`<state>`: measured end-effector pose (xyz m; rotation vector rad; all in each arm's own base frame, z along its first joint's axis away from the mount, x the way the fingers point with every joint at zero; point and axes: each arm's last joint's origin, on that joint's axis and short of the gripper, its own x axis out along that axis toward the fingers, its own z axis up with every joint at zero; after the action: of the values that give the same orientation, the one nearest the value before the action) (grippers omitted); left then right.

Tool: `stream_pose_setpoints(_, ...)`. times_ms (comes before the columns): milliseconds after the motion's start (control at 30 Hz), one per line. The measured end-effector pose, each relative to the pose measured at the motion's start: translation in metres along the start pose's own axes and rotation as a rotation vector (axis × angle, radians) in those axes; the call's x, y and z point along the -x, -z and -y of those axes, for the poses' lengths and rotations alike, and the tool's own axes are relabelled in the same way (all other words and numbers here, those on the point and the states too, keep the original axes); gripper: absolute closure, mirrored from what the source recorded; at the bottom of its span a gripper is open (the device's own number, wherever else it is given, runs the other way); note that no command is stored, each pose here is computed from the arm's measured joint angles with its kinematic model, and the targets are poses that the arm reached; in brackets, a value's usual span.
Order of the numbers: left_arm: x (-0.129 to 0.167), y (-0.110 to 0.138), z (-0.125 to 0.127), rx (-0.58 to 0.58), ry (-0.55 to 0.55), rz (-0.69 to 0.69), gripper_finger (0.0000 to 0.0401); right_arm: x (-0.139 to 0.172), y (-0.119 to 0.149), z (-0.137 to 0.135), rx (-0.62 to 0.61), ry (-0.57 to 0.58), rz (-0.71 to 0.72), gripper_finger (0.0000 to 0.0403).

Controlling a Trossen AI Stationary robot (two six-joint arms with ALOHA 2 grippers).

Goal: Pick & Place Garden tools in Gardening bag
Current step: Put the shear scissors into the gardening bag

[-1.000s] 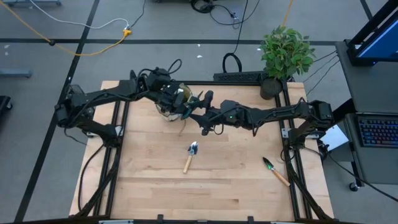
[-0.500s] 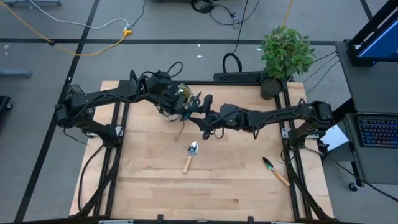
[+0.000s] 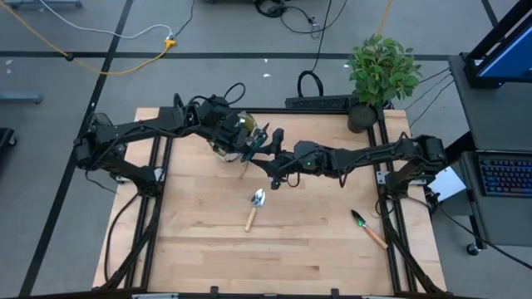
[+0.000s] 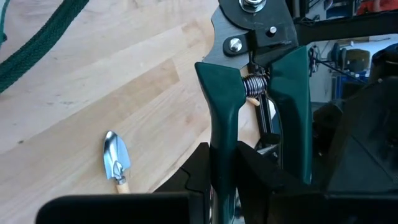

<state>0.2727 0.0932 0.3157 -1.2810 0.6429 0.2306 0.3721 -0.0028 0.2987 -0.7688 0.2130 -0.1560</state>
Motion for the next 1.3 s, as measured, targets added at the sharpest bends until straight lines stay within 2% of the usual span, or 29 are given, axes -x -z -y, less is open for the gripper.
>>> stream_pose_setpoints(200,0.000,0.001,0.000,-0.004,0.002,-0.007,0.0353,0.000,0.003,-0.001,0.024,-0.011,-0.026,0.0261)
stream_pose_setpoints(467,-0.002,0.003,0.002,-0.005,0.005,-0.013,0.0353,-0.001,0.006,0.002,0.045,0.030,-0.068,0.0261)
stream_pose_setpoints(800,-0.018,0.000,0.000,-0.007,0.010,-0.046,0.0353,-0.001,0.009,-0.001,0.029,0.000,-0.101,0.0263)
stream_pose_setpoints(1300,-0.023,-0.004,-0.004,-0.013,0.008,-0.055,0.0353,0.000,0.012,-0.003,-0.061,-0.015,-0.131,0.0347)
